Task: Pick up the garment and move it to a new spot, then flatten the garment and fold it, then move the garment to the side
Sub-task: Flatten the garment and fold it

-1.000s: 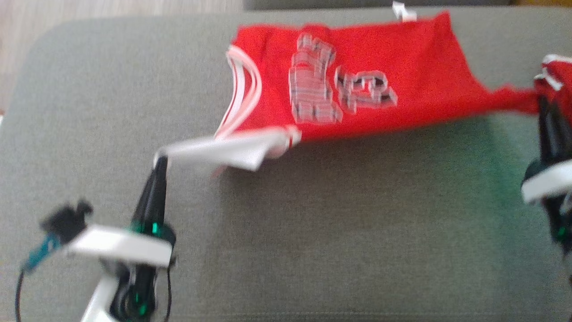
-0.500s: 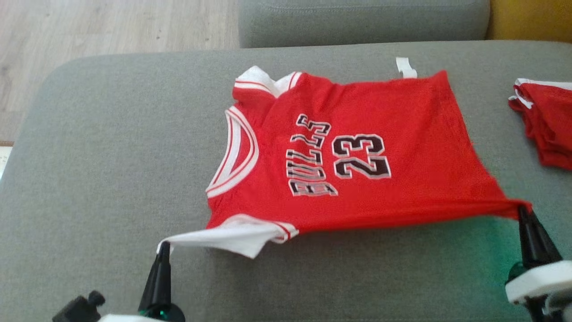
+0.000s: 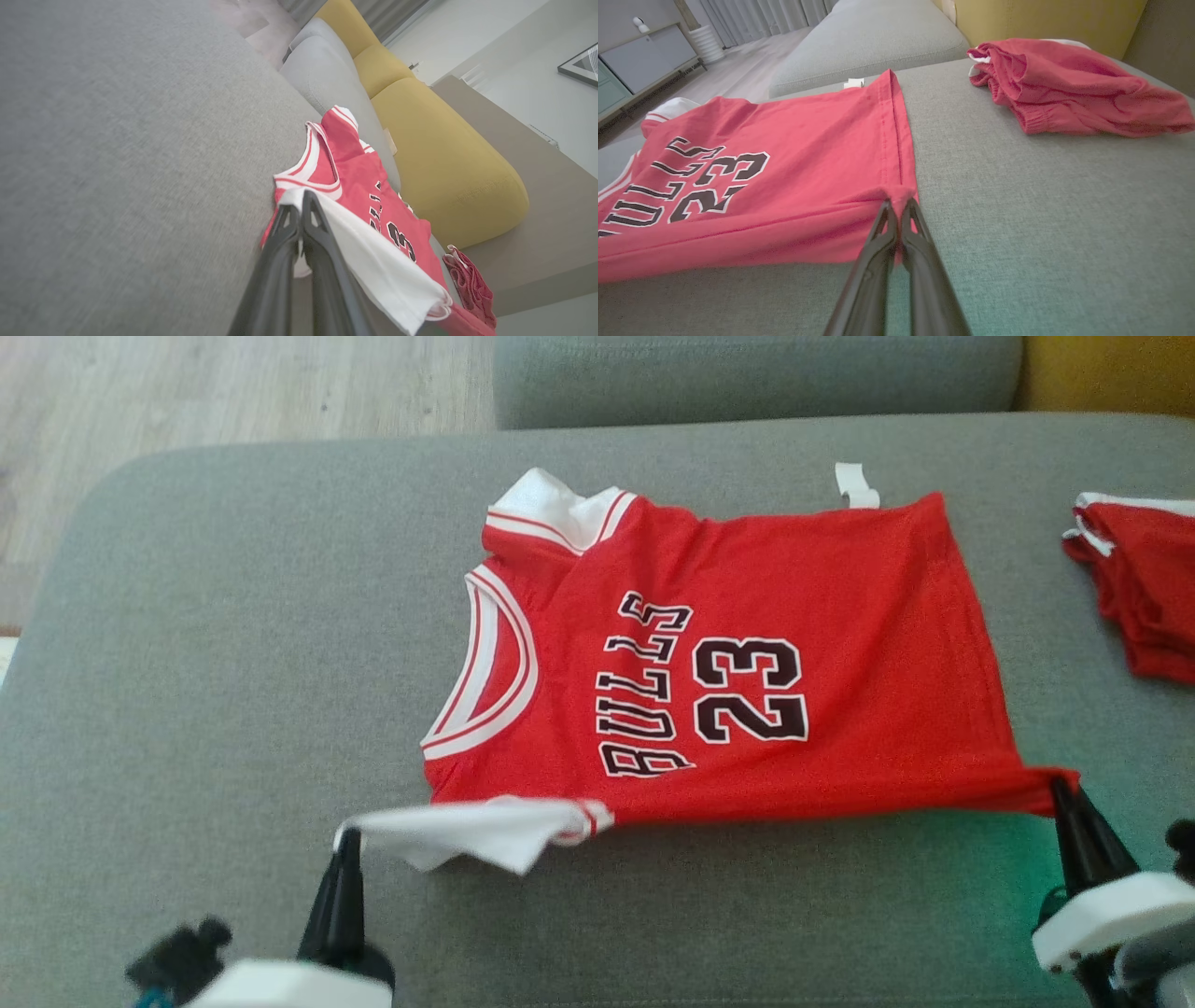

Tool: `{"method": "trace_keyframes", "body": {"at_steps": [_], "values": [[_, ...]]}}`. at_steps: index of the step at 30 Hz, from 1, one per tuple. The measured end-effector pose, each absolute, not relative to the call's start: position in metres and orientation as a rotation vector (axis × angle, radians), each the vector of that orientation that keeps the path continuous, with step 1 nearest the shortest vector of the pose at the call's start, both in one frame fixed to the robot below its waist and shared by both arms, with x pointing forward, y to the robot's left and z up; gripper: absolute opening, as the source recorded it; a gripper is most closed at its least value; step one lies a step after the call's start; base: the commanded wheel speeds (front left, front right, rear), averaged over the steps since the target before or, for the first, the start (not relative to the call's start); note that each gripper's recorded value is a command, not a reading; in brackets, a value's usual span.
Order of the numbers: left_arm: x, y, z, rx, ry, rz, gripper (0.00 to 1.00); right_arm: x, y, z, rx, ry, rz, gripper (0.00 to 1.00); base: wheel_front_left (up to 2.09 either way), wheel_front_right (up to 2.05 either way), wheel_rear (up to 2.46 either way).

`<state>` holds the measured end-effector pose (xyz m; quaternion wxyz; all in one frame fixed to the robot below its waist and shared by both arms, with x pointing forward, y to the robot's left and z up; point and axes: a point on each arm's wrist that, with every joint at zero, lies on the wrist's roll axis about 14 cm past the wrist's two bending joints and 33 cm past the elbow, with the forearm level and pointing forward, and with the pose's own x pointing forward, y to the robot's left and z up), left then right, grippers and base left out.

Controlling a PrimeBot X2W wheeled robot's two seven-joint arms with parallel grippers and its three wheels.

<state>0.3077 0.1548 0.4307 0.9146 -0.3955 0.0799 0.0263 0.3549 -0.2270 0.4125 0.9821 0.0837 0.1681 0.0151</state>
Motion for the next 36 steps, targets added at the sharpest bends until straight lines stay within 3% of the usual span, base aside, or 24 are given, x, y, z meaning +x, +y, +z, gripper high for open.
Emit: {"method": "trace_keyframes", "body": {"at_steps": [8, 26, 27, 28, 29, 36], "values": [[0.369, 0.146, 0.441, -0.793, 0.135, 0.006, 0.00, 0.394, -0.222, 0.408, 0.131, 0.368, 0.045, 0.00, 0.00, 0.00, 0.00], [0.433, 0.121, 0.421, -0.668, 0.215, -0.083, 0.00, 0.439, -0.221, 0.382, 0.069, 0.436, 0.068, 0.00, 0.00, 0.00, 0.00], [0.432, 0.121, 0.418, -0.664, 0.224, -0.081, 0.08, 0.440, -0.220, 0.380, 0.065, 0.442, 0.073, 0.29, 0.00, 0.00, 0.00], [0.431, 0.122, 0.415, -0.654, 0.232, -0.079, 0.67, 0.440, -0.219, 0.378, 0.063, 0.449, 0.077, 0.89, 0.00, 0.00, 0.00], [0.430, 0.124, 0.414, -0.641, 0.236, -0.076, 1.00, 0.440, -0.219, 0.377, 0.064, 0.448, 0.077, 1.00, 0.00, 0.00, 0.00], [0.425, 0.140, 0.439, -0.623, 0.134, -0.053, 1.00, 0.445, -0.222, 0.400, 0.077, 0.334, 0.064, 1.00, 0.00, 0.00, 0.00]]}}
